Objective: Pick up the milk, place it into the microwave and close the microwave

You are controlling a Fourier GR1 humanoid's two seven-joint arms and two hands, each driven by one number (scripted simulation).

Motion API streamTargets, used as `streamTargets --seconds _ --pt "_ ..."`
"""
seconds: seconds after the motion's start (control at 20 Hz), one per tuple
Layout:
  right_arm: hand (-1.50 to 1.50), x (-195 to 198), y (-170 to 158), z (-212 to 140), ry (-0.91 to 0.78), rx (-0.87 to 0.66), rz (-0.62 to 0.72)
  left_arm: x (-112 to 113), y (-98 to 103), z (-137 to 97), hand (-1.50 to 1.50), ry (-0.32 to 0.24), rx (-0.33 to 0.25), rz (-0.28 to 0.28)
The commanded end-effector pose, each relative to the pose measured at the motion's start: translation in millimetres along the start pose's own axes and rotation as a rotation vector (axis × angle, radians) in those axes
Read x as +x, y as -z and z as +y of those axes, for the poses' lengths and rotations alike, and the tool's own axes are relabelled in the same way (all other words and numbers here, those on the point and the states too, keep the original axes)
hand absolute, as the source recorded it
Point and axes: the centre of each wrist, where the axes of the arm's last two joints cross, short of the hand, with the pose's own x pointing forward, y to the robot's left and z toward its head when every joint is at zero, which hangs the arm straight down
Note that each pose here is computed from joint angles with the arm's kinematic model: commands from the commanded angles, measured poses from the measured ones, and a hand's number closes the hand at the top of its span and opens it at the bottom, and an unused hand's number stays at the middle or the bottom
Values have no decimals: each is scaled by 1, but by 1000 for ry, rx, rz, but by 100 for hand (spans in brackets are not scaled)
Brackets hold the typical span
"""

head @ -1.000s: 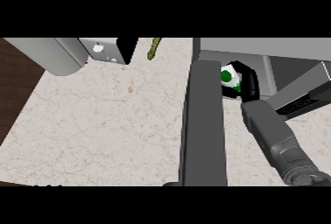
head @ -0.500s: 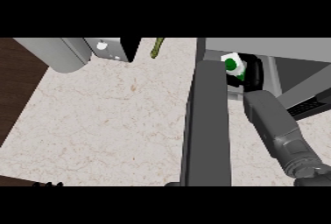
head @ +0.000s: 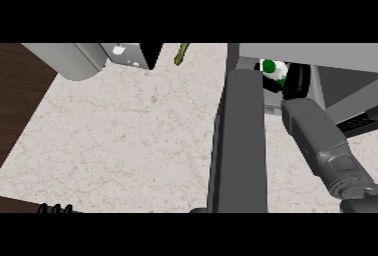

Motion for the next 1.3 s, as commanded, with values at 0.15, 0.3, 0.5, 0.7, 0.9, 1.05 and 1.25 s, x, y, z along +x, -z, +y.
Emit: streamTargets --seconds 0.15,0.3,0.5,0.7,0.9,1.05,1.25 --pt "150 4 8 -2 -78 -84 -22 -1 3 1 -150 -12 -23 2" --pt "-150 -71 -45 -53 -493 -125 275 1 4 5 -150 18 -25 -9" --pt "-150 -65 -49 -40 -587 -119 237 -3 9 2 -150 6 -56 -5" --pt "-150 -26 -25 -8 -399 132 38 -3 12 1 -150 -6 -70 2" --pt "-150 -10 -27 10 -330 210 5 -10 9 4 -150 2 -50 19" --pt "-150 -5 -31 17 -303 241 -5 -7 15 4 -150 7 -53 -12" --pt "-150 0 -40 27 -246 322 -8 -12 15 3 -150 20 -33 -25"
